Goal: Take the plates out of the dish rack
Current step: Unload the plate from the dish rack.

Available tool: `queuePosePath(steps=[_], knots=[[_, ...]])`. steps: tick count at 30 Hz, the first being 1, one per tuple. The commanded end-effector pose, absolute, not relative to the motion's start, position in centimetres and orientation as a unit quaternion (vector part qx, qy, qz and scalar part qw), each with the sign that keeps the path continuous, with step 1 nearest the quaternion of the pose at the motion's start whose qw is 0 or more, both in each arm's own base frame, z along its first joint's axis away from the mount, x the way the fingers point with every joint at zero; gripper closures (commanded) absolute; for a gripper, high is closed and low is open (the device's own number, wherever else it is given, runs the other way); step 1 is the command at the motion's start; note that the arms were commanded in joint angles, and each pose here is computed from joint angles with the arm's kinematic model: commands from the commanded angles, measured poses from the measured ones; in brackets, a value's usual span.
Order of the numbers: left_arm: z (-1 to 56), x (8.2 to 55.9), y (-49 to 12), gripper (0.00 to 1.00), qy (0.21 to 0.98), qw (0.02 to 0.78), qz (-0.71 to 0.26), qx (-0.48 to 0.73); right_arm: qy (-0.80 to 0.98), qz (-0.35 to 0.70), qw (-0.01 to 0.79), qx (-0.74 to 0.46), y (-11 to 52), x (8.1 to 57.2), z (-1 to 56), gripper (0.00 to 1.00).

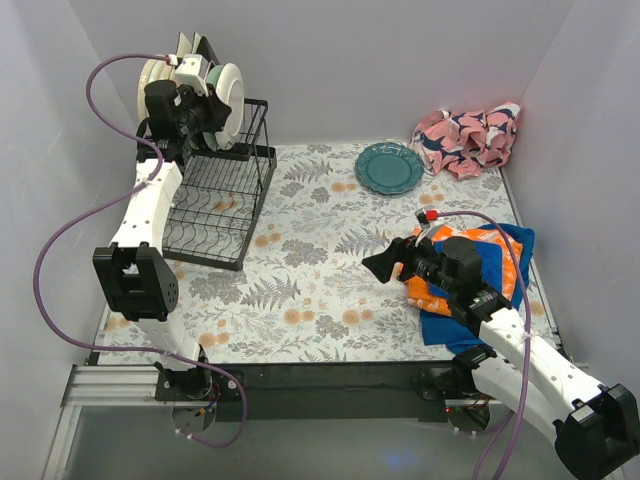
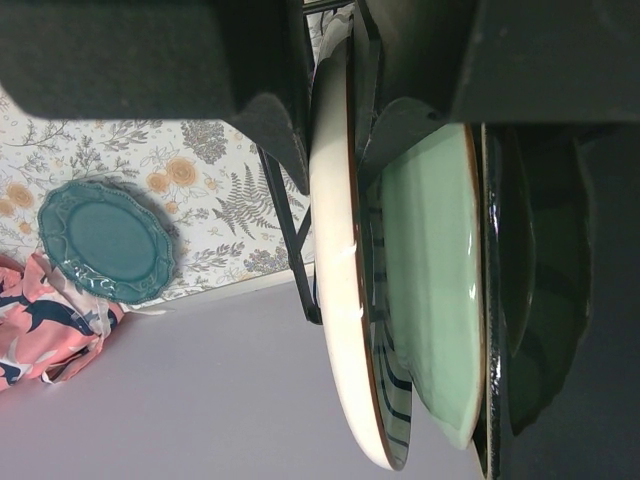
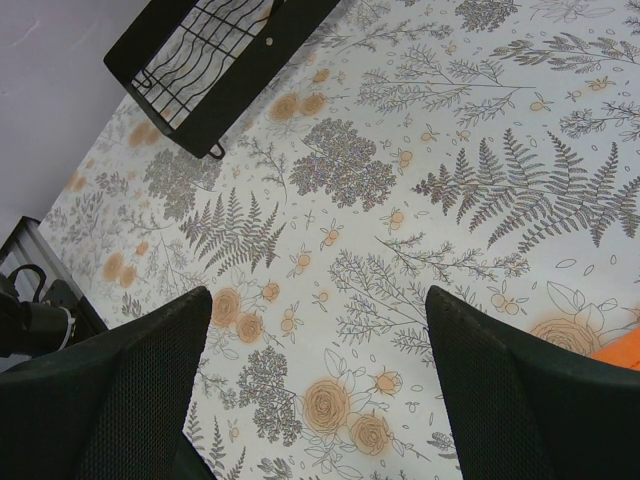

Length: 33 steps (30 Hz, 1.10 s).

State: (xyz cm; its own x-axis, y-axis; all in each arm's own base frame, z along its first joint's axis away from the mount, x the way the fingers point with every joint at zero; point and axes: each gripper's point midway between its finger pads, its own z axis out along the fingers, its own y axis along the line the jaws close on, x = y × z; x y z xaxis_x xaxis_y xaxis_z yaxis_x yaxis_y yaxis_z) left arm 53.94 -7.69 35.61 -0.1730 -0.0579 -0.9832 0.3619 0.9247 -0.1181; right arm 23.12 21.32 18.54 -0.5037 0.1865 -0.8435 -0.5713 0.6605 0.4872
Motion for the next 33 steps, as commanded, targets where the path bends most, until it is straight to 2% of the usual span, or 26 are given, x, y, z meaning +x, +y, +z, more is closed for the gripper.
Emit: queuePosePath(steps=[1, 16, 33], knots=[[44.5, 53.6, -9.4, 1.0, 0.658, 0.727, -0.154, 0.124, 0.751, 0.4, 0.509, -0.13, 21.6, 23.5, 20.3, 0.08], [46.5, 52.7, -9.8, 1.0, 0.637, 0.744, -0.139, 0.144, 0.753, 0.403, 0.503, -0.132, 21.8, 23.5, 20.1, 0.08], [44.9, 51.7, -10.6, 1.0, 0.639, 0.734, -0.148, 0.175, 0.752, 0.405, 0.503, -0.134, 21.8, 23.4, 20.2, 0.08]])
